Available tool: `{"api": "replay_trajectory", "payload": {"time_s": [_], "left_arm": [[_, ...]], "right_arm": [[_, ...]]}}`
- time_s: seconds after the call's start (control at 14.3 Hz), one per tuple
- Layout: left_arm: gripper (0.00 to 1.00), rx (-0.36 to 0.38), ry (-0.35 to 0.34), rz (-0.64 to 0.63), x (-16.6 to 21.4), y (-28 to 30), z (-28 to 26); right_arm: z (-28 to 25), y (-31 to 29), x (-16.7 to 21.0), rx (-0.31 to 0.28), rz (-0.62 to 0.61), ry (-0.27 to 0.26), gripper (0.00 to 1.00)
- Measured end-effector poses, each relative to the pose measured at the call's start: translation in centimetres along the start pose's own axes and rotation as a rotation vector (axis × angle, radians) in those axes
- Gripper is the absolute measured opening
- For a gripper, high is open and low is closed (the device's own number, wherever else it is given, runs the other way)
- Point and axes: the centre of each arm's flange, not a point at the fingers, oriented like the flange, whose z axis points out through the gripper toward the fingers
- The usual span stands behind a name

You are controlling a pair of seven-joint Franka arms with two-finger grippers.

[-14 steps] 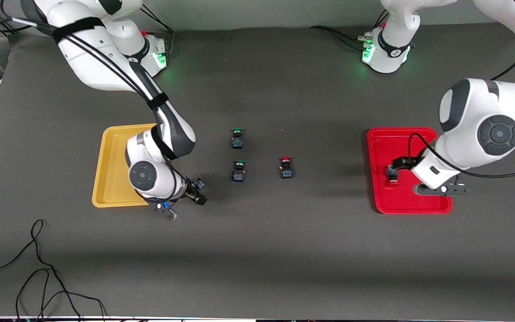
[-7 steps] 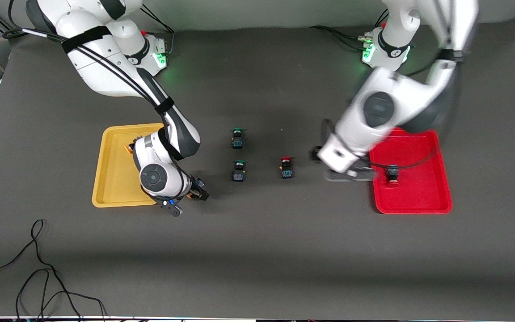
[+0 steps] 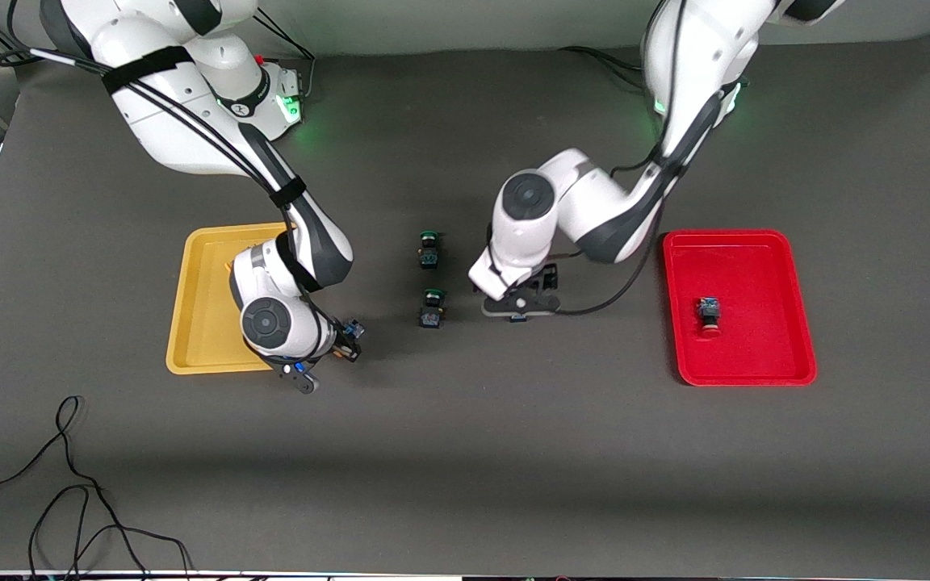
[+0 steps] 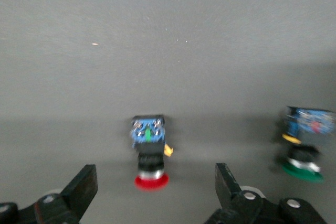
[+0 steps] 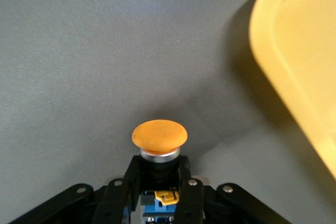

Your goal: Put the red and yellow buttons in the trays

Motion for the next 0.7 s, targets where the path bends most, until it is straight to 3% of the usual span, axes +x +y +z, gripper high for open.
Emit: {"api": "replay_trajectory", "payload": {"time_s": [0.28, 0.42, 0.49, 0.56, 0.7], "left_arm": [[0.97, 0.001, -0.017, -0.013, 0.7, -0.2, 5.4], [0.78, -0.002, -0.013, -0.02, 1.0, -0.2, 5.3], [0.78, -0.002, -0.012, -0.027, 1.1, -0.2, 5.3], [0.71, -0.001, -0.012, -0.034, 1.1, -0.2, 5.3], [0.46, 0.004, -0.01, -0.052, 1.4, -0.5, 5.4]], "right_arm": [[-8.5, 1.6, 0.7, 0.032, 0.021, 0.026, 0.31], [-14.0, 4.7, 2.7, 0.057, 0.038, 0.039, 0.31], [-16.2, 6.5, 3.8, 0.069, 0.036, 0.046, 0.31], [-18.0, 8.2, 4.7, 0.076, 0.031, 0.05, 0.31], [-18.9, 11.3, 6.2, 0.072, 0.011, 0.046, 0.31]]}}
